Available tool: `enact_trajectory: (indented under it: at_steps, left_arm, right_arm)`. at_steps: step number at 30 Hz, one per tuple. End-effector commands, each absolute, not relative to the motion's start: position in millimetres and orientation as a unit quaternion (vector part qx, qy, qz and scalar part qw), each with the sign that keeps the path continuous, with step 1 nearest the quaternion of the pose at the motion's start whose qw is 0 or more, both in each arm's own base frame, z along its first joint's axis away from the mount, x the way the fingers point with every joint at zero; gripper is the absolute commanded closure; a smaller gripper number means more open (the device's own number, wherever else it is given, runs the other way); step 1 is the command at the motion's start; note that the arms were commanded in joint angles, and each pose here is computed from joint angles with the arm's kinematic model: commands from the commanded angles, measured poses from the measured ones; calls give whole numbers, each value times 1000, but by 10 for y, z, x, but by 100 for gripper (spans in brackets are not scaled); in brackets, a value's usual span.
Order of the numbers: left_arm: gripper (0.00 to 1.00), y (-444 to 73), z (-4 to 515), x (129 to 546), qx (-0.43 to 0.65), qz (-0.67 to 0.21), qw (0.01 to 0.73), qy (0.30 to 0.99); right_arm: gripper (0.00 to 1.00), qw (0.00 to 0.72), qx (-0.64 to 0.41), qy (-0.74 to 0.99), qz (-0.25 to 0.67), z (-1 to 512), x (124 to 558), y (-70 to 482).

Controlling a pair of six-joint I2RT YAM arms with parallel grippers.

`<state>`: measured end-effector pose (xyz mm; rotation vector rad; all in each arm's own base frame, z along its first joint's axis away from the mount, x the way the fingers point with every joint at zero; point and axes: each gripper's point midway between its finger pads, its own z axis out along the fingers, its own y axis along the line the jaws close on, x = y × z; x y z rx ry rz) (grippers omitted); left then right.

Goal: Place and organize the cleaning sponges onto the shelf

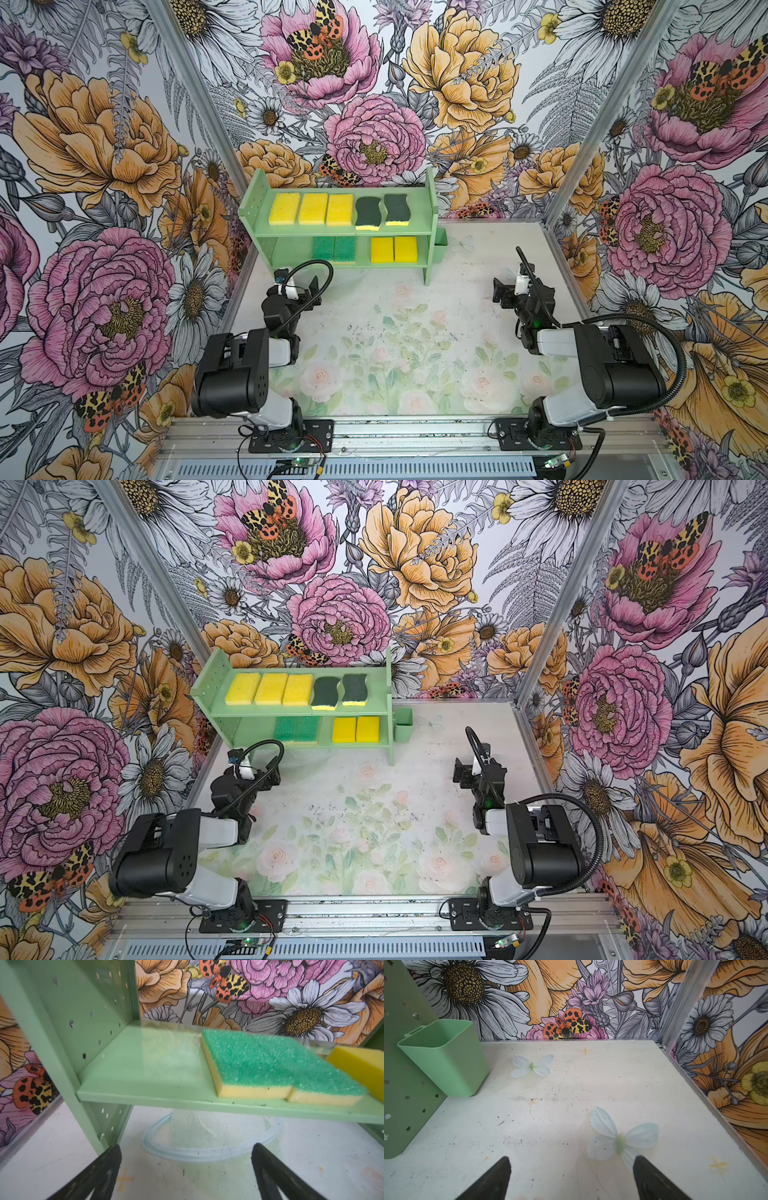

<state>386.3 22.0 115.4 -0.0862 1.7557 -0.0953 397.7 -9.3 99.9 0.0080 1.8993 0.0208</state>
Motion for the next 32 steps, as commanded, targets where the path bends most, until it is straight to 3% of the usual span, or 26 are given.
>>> enact_trajectory:
  at_steps: [1, 6, 32]
  left_arm:
    - [1, 259, 1378, 3864, -52, -34, 672, 738]
    - [1, 129, 1296, 4067, -29, -17, 639, 768]
    - [1, 107, 1305, 4049, -34, 25, 641, 767]
  right_arm:
    - [5, 601, 0, 799, -2, 1121, 4039, -111]
    - [3, 600, 0, 800, -1, 1114, 4039, -108]
    - [0, 600, 0, 800, -2, 1115, 4037, -108]
